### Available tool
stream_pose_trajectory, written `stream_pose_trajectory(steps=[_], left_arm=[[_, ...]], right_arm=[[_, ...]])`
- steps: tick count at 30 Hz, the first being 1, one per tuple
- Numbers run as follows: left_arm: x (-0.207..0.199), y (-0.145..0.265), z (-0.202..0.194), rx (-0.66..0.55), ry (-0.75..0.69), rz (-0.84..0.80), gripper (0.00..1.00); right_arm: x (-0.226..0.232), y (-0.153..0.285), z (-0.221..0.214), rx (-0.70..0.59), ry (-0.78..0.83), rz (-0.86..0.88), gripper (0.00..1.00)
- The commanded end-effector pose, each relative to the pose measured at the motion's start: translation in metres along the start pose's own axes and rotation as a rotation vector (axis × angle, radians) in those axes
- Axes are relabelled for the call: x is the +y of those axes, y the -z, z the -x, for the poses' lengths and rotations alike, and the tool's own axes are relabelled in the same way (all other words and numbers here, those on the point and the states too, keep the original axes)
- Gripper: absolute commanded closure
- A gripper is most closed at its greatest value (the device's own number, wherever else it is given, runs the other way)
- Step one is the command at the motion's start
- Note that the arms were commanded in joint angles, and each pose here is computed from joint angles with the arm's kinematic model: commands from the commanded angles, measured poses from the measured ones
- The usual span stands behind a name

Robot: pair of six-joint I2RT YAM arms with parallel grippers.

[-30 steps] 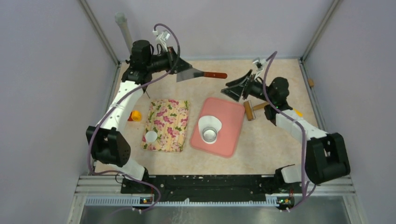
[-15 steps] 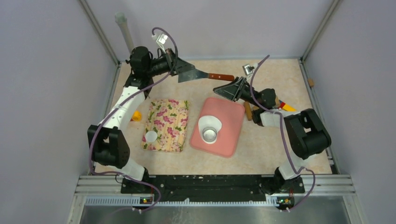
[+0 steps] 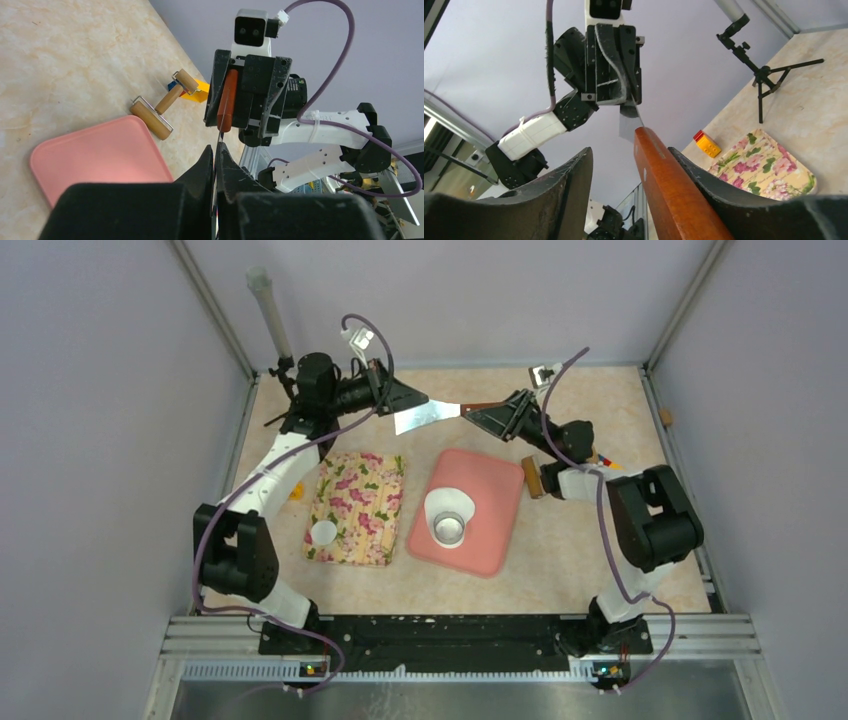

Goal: Roll out the dumpling wrappers from the dough

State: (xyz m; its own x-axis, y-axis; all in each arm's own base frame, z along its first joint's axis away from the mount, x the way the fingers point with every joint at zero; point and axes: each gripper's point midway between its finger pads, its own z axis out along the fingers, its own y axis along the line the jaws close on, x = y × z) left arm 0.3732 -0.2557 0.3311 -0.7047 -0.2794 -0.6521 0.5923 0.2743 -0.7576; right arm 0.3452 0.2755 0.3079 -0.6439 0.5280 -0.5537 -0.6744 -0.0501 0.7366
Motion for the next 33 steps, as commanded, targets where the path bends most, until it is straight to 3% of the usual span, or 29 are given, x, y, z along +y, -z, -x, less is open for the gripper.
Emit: stream_pose_trajectory(steps=[1, 13, 14, 21, 26, 33], left_arm=[[0.008, -0.004, -0.022, 0.046, -0.037, 0.015, 1.0], [0.024, -0.018, -0.061, 0.149, -0.044, 0.046, 1.0], [0.027, -0.019, -0.065, 0.161, -0.046, 0.052, 1.0], [0.045, -0.02, -0.062, 0.133, -0.007, 0.129, 1.0], [0.078, -0.013, -0.06, 0.072, 0.081, 0.26, 1.0], [0.085, 0.002, -0.037, -0.024, 0.134, 0.278, 1.0]], right_arm=[[0.04, -0.012, 0.031, -0.045, 0.19, 0.117, 0.49], [0.034, -0.008, 0.06, -0.08, 0.232, 0.058, 0.87], [0.037, -0.008, 0.062, -0.074, 0.237, 0.064, 0.85], [0.055, -0.004, 0.055, -0.039, 0.272, 0.129, 0.48], [0.058, -0.002, 0.05, -0.037, 0.26, 0.129, 0.43], [0.041, 0.002, 0.033, -0.025, 0.225, 0.077, 0.39]])
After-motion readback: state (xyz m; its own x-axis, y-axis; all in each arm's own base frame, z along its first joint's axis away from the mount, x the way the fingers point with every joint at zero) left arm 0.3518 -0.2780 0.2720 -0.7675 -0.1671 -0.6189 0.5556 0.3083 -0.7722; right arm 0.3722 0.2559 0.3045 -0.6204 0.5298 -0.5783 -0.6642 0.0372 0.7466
